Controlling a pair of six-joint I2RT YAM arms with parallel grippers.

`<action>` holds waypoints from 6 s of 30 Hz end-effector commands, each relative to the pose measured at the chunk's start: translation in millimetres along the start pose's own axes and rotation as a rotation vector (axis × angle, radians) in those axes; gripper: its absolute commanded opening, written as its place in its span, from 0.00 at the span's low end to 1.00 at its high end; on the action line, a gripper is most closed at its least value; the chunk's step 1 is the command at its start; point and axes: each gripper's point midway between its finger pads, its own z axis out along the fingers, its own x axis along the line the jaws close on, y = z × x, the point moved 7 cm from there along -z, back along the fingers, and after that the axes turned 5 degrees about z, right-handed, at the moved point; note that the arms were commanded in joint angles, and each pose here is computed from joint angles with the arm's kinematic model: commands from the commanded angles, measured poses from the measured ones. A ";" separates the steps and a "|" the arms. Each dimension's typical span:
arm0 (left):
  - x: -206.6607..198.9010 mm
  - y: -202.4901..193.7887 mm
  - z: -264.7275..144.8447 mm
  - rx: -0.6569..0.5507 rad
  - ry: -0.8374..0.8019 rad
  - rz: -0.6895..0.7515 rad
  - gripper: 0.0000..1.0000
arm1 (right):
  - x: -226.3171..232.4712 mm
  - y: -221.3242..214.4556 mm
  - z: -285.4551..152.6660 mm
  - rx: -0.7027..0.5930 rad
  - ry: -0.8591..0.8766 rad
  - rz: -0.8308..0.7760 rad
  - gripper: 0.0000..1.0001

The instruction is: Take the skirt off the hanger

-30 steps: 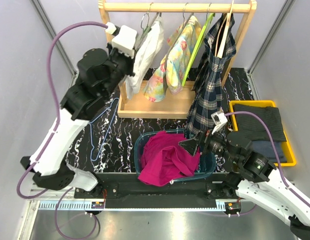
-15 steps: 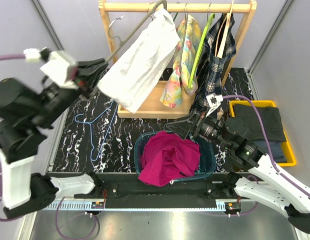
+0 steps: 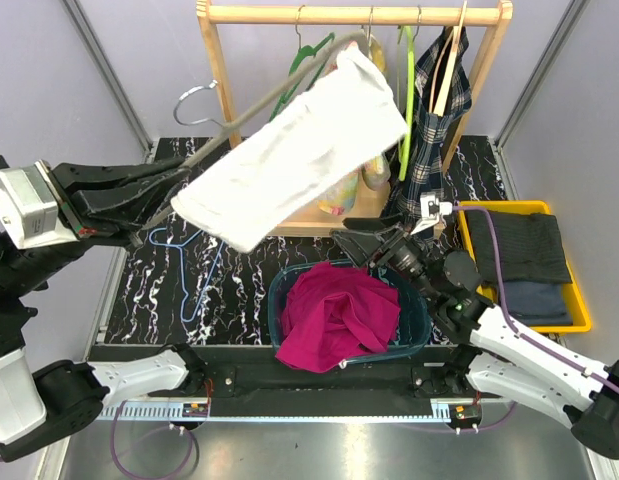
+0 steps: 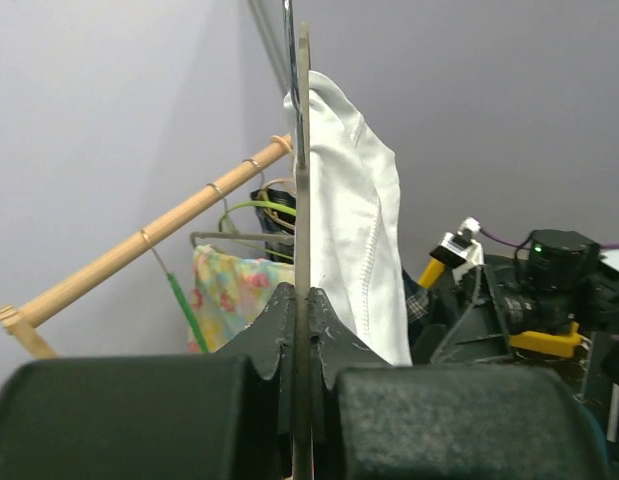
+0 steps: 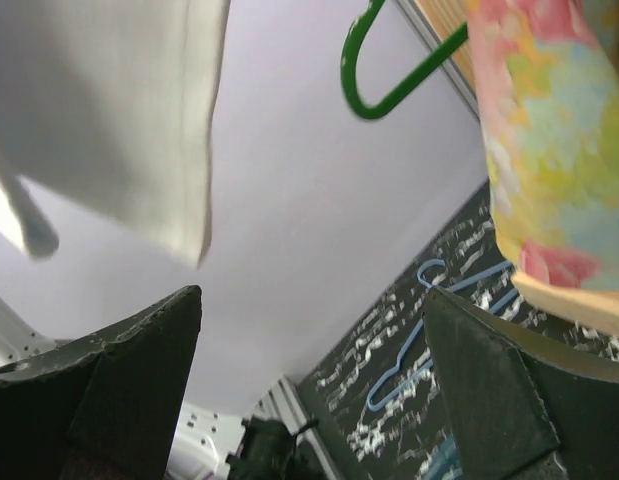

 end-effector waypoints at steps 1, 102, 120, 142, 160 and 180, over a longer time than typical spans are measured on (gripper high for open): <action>-7.1 15.8 3.8 -0.089 -0.080 -0.031 0.00 | 44.0 43.6 10.9 -0.219 0.197 -0.032 1.00; -34.6 -105.5 4.9 0.177 -0.048 -0.336 0.04 | 229.2 169.0 20.6 -0.175 0.588 -0.258 0.00; -68.0 -175.4 27.0 0.223 -0.205 -0.664 0.08 | 308.9 198.2 145.4 -0.229 0.947 -0.155 0.00; -85.3 -196.1 47.2 0.178 -0.469 -0.665 0.00 | 309.0 201.7 141.2 -0.310 0.936 -0.134 0.00; -82.9 -177.9 30.9 0.189 -0.450 -0.689 0.19 | 329.0 233.7 109.8 -0.484 0.954 -0.147 0.00; -87.2 -214.2 19.9 0.197 -0.274 -0.399 0.99 | 325.8 234.0 122.7 -0.509 0.974 -0.056 0.00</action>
